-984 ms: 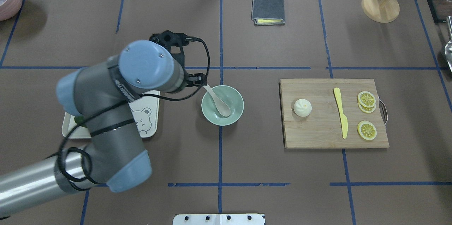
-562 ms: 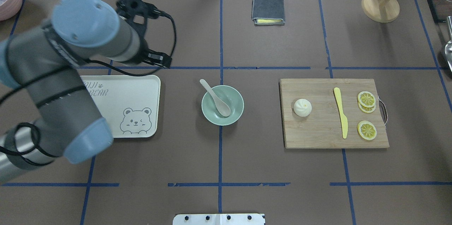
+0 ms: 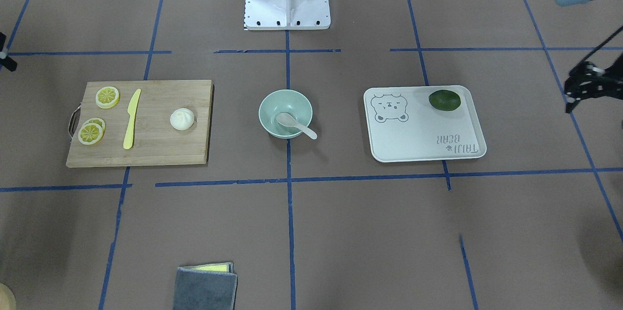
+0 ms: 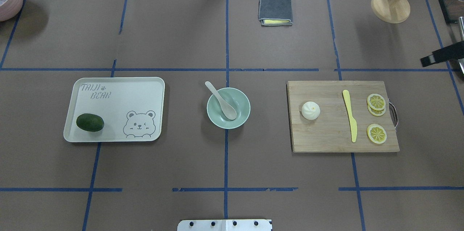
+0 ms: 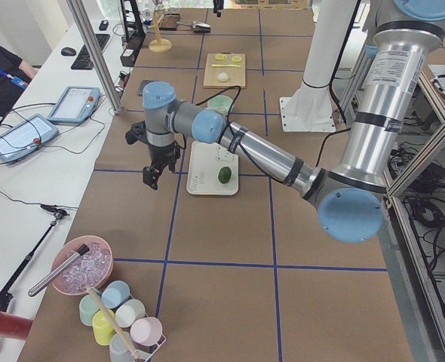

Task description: Put spoon and bun in bowl

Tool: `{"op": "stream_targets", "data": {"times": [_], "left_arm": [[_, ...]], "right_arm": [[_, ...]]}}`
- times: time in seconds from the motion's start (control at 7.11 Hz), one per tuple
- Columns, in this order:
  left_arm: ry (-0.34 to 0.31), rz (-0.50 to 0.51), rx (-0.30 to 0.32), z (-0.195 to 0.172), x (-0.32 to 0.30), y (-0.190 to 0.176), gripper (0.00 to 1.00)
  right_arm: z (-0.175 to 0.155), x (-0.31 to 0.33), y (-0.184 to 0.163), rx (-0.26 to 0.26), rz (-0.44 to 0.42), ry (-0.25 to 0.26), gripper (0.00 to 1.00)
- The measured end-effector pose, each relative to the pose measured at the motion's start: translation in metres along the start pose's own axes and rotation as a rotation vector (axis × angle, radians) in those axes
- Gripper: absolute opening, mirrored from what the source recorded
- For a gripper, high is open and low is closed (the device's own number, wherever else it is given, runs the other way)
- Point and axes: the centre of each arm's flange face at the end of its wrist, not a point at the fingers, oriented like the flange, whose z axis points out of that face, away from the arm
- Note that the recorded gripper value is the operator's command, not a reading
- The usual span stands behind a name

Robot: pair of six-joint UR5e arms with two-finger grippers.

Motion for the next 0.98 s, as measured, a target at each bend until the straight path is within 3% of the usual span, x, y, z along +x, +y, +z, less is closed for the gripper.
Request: {"op": "stream_targets", "data": {"times": [0.14, 0.42, 0.56, 0.98], "left_arm": [[0.024, -0.095, -0.020, 0.009, -0.049, 0.044, 1.00], [0.152, -0.254, -0.025, 0.031, -0.092, 0.132, 1.00], [0.182, -0.289, -0.031, 0.039, -0.097, 0.152, 1.00], [0.200, -0.312, -0.037, 0.044, -0.100, 0.161, 1.00]], "right_arm": [[0.028, -0.036, -0.001, -0.009, 0.020, 0.019, 1.00], [0.077, -0.081, 0.018, -0.029, 0.043, 0.067, 1.00], [0.102, -0.099, 0.032, -0.035, 0.045, 0.094, 1.00], [0.176, -0.137, 0.060, -0.038, 0.026, 0.183, 0.82]]}}
